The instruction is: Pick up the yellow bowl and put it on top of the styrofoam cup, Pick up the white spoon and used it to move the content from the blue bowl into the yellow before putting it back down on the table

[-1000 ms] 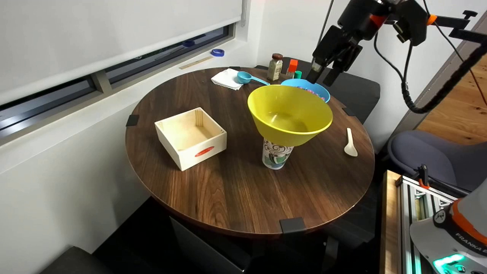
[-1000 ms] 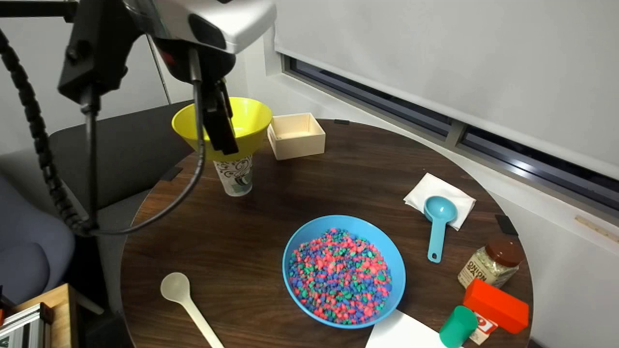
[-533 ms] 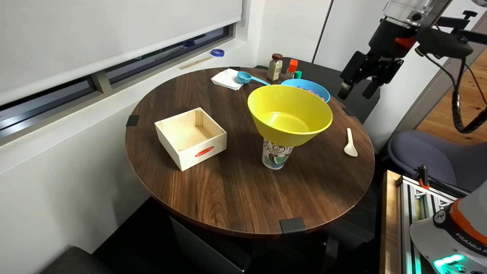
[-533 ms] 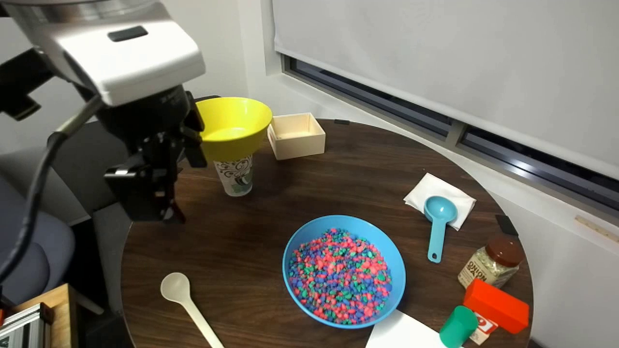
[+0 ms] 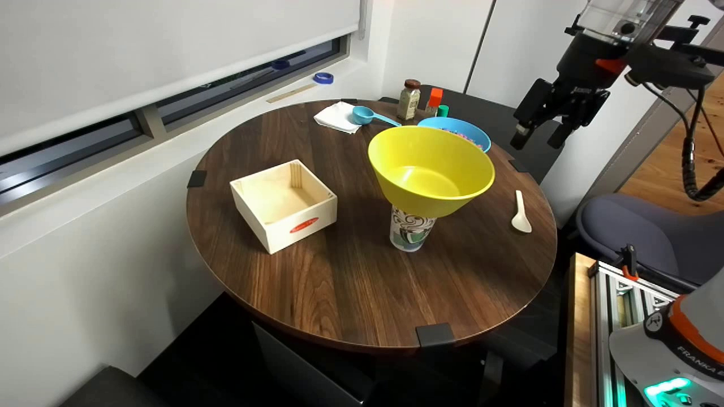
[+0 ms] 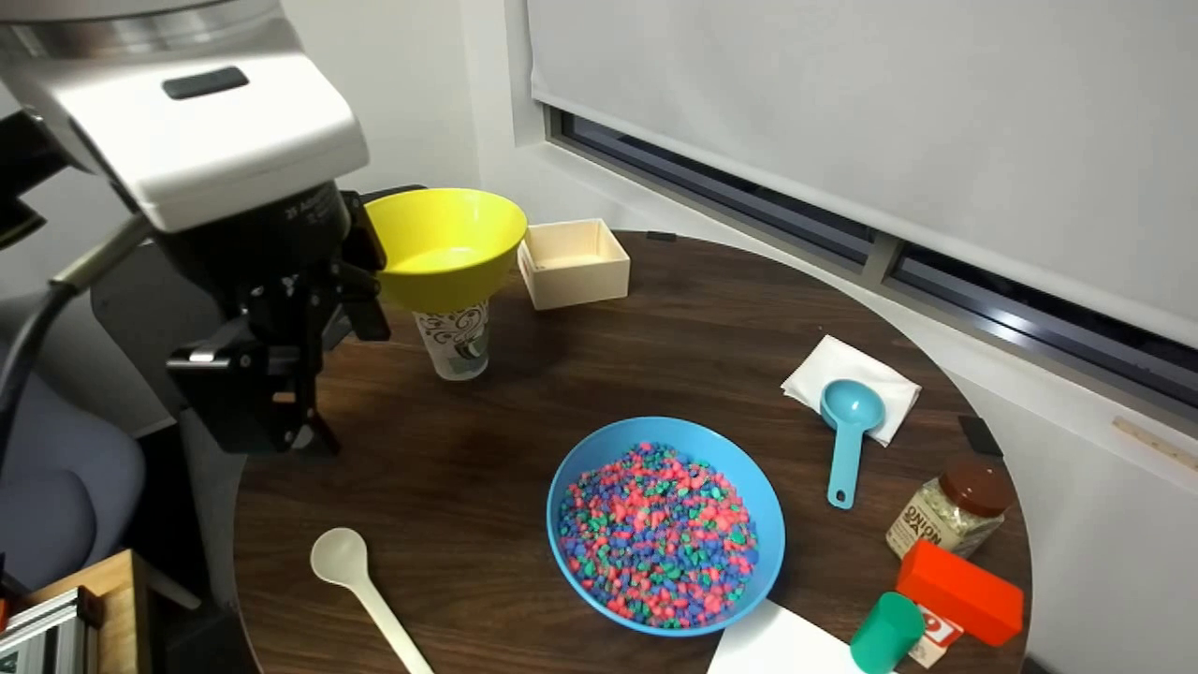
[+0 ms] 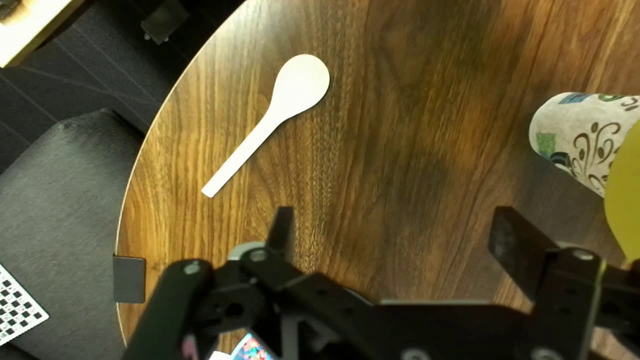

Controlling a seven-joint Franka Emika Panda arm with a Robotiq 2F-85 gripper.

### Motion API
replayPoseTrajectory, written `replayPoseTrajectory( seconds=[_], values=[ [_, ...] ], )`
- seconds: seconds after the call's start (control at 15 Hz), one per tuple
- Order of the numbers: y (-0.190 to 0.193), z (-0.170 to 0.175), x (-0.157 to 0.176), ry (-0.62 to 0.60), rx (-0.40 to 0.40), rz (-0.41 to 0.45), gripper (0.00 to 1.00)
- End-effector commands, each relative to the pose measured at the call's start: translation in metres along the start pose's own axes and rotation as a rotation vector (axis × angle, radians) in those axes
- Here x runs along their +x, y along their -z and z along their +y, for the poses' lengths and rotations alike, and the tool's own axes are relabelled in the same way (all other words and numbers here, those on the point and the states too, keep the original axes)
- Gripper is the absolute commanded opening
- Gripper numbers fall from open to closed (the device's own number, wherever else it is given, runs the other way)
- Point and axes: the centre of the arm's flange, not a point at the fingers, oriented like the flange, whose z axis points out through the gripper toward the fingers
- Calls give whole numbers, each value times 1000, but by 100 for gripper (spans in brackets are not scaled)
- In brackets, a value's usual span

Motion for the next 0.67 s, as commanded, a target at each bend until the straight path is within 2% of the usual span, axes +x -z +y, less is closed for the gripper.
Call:
replayPoseTrajectory(
  seconds=[0.0,0.27,0.6],
  values=[
    [-15,14,3,-75,-20,-29,100],
    [-47,45,0,-263,-37,-96,100],
    [-81,72,-2,-346,-14,-172,100]
  ],
)
